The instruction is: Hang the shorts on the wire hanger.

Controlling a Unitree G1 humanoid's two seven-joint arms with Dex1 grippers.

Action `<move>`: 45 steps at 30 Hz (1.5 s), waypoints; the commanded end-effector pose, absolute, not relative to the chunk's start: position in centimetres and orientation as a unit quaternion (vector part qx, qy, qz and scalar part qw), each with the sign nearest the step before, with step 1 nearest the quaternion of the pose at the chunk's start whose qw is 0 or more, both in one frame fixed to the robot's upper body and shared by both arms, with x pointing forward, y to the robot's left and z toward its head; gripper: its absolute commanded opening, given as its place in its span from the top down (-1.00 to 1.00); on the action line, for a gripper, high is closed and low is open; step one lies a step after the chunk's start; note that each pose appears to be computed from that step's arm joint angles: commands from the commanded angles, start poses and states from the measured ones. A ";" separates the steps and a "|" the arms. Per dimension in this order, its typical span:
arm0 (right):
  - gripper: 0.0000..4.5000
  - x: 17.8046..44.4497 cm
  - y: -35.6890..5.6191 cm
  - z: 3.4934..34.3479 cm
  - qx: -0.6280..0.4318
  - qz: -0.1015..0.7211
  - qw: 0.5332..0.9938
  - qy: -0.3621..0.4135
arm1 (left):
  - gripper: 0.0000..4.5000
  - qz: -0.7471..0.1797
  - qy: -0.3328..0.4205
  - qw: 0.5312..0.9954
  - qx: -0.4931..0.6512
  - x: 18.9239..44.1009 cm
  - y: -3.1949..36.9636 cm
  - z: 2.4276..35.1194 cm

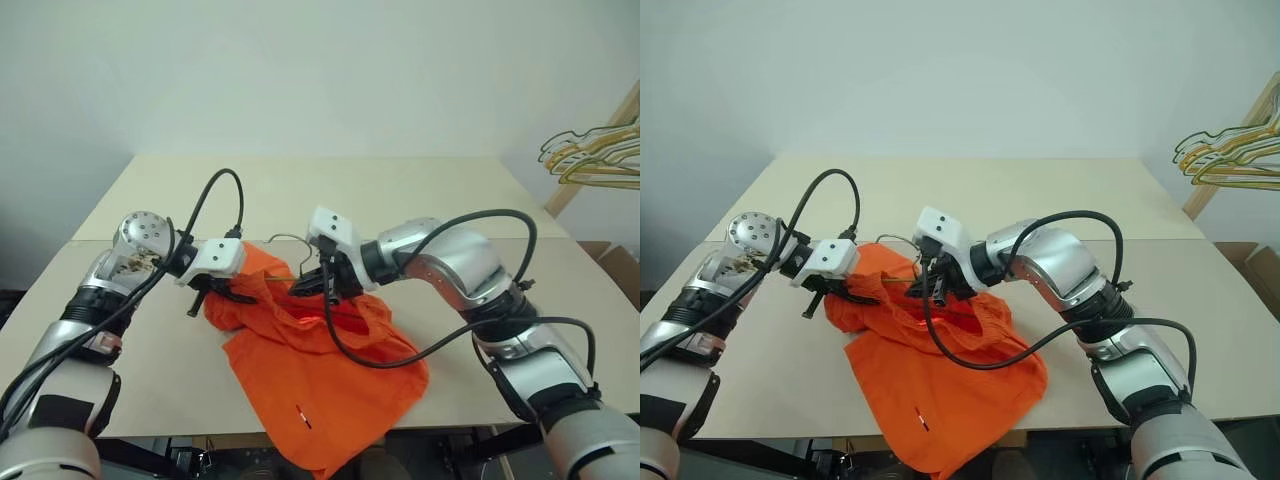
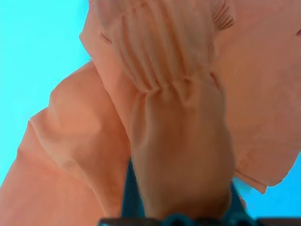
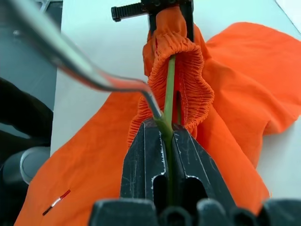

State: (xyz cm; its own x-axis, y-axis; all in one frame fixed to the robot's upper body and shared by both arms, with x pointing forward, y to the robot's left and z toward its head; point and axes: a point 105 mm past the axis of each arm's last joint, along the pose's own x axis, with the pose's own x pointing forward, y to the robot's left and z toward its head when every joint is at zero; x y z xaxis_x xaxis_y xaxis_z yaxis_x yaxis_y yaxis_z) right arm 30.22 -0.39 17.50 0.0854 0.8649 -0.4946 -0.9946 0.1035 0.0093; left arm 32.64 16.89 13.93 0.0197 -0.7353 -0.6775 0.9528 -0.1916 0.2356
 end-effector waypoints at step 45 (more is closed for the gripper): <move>1.00 30.0 -8.4 17.0 -0.247 0.601 0.737 0.185 | 0.99 -0.560 0.121 0.716 0.399 35.4 21.8 17.5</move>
